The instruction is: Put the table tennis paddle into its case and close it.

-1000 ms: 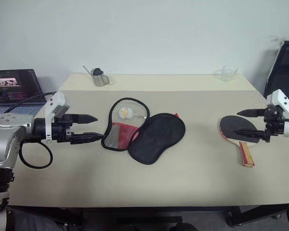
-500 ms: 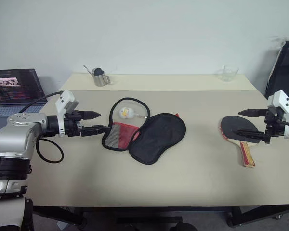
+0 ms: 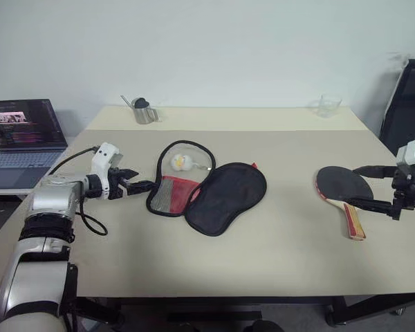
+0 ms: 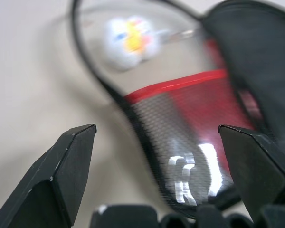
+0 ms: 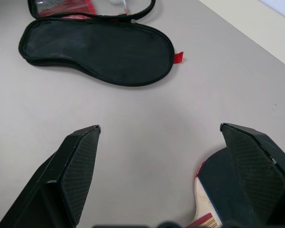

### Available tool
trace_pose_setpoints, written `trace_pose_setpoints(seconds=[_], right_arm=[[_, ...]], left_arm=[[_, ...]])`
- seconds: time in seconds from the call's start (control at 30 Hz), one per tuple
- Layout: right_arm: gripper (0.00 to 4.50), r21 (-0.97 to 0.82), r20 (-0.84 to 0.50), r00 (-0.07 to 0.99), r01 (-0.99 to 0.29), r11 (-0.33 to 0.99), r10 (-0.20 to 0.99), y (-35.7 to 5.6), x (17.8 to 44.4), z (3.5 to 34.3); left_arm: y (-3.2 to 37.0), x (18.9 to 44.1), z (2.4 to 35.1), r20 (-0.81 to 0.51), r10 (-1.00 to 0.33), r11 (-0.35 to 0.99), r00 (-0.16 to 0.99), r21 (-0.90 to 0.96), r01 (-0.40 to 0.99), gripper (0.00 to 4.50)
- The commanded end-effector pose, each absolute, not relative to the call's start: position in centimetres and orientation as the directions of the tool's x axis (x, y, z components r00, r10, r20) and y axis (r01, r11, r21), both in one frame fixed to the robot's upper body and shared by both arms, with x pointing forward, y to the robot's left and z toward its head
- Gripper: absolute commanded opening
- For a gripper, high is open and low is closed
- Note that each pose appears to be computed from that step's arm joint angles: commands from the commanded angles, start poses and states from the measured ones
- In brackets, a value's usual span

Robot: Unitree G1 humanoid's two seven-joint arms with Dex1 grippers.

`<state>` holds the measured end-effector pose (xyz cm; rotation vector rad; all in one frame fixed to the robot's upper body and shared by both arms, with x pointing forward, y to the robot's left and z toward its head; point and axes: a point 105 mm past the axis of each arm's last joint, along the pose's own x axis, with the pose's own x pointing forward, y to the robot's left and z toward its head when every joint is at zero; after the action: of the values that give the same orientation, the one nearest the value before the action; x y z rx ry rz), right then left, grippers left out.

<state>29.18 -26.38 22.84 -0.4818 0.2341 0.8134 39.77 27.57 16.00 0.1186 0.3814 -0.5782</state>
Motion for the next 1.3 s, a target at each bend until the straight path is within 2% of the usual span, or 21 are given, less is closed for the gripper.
trace_pose_setpoints(seconds=[0.03, 0.27, 0.5, 0.7, 0.83, 0.97, 1.17, 1.3], right_arm=[[4.45, -0.377, -0.349, 0.693, -0.720, 0.583, 0.631, -26.2, 28.9, 24.6], [4.45, -0.386, -0.330, 0.701, -0.711, 0.588, 0.632, -25.8, 29.4, 24.8], [4.45, -0.390, -0.336, 0.711, -0.702, 0.596, 0.618, -26.2, 29.1, 24.9], [4.45, -0.395, -0.334, 0.711, -0.701, 0.593, 0.618, -26.2, 29.3, 25.0], [4.50, -0.401, -0.332, 0.708, -0.704, 0.586, 0.623, -25.9, 29.6, 25.1], [4.50, -0.402, -0.333, 0.707, -0.705, 0.584, 0.624, -25.9, 29.6, 25.1], [4.50, -0.405, -0.337, 0.708, -0.704, 0.584, 0.621, -26.0, 29.7, 25.1], [4.50, -0.404, -0.336, 0.710, -0.702, 0.586, 0.619, -26.0, 29.7, 25.0]], left_arm=[[26.5, 41.1, 16.3, -0.347, -0.509, 0.840, 0.788, 0.003, 0.543, 4.50], [22.8, 42.6, 14.0, -0.379, -0.543, 0.818, 0.750, -0.038, 0.573, 4.50], [23.3, 43.0, 14.7, -0.334, -0.519, 0.844, 0.787, -0.057, 0.533, 4.50], [22.9, 42.8, 14.9, -0.313, -0.549, 0.829, 0.775, -0.084, 0.553, 4.50], [22.8, 43.3, 15.6, -0.288, -0.521, 0.848, 0.804, -0.070, 0.525, 3.55], [22.3, 43.3, 15.9, -0.277, -0.536, 0.839, 0.797, -0.068, 0.540, 2.24], [22.1, 43.5, 16.2, -0.246, -0.525, 0.849, 0.815, -0.077, 0.523, 0.01], [22.2, 44.6, 16.7, -0.184, -0.436, 0.899, 0.881, -0.138, 0.416, 0.01]])
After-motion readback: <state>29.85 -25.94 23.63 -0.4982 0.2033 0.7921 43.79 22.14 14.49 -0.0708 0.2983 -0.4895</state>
